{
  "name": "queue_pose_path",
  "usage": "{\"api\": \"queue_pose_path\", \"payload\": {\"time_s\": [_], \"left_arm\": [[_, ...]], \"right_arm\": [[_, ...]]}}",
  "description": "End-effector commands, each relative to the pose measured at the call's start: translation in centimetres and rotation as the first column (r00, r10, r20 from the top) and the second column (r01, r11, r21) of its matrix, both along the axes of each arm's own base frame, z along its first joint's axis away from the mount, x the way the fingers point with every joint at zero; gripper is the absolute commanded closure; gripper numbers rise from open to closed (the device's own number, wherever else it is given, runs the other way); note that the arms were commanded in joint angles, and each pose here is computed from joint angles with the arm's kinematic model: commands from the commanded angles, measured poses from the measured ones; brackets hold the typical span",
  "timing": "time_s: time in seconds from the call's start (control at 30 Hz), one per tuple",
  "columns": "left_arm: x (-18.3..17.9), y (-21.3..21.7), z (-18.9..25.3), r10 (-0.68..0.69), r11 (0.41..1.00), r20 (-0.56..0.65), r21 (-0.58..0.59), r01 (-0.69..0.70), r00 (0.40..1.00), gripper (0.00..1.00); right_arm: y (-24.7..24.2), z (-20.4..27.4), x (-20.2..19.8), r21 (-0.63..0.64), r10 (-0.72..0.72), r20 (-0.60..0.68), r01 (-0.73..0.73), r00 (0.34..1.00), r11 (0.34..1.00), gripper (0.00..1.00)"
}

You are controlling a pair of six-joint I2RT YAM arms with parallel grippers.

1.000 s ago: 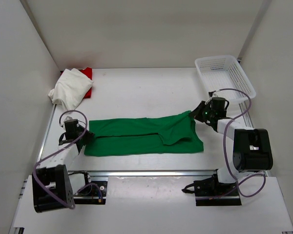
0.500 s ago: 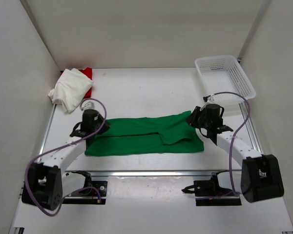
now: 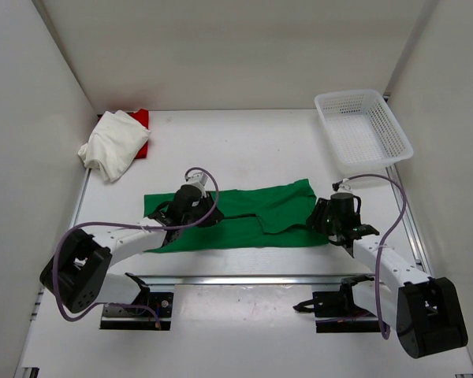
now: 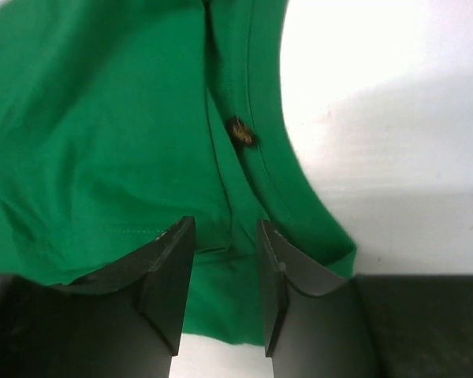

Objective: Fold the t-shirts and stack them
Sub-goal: Fold the other side of the tshirt into a rectangle

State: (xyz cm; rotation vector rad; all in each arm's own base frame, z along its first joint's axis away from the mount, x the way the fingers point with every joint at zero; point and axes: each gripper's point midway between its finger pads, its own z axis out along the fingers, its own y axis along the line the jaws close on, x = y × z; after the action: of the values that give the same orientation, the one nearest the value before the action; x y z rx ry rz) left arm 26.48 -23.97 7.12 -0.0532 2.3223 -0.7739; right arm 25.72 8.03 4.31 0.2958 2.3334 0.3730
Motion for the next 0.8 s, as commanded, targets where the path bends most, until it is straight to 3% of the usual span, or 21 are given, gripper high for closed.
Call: {"api": "queue_pose_path", "payload": {"time_s": [0.0,0.37,0.53,0.63,0.77], "left_arm": [[-1.8,-1.7,0.6,-0.069,0.996,0.021,-0.059,0.071,0.997,0.77],[-5.1,-4.3,-0.3,-0.18,0.981,0.012,-0.077,0.18,0.984,0.77],[-5.9,-4.9,-0.9,-0.212,0.973,-0.009,-0.091,0.21,0.977,0.77],[-5.6,-4.7,-1.0,-0.204,0.975,-0.003,-0.089,0.203,0.979,0.77],[-5.4,-4.9,-1.6,-0.211,0.976,-0.01,-0.054,0.211,0.977,0.77]], "right_arm": [[1.0,-0.8,-0.8,0.044,0.019,-0.029,-0.018,0.999,0.999,0.65],[3.3,0.4,-1.0,0.122,0.067,-0.031,-0.063,0.997,0.991,0.62],[2.4,0.3,-1.9,0.077,0.043,-0.055,-0.039,0.998,0.996,0.69],[1.4,0.8,-2.2,0.009,0.003,-0.032,-0.003,0.999,1.0,0.61],[1.0,2.0,-2.0,0.009,-0.012,0.0,0.012,1.0,1.0,0.58]]}}
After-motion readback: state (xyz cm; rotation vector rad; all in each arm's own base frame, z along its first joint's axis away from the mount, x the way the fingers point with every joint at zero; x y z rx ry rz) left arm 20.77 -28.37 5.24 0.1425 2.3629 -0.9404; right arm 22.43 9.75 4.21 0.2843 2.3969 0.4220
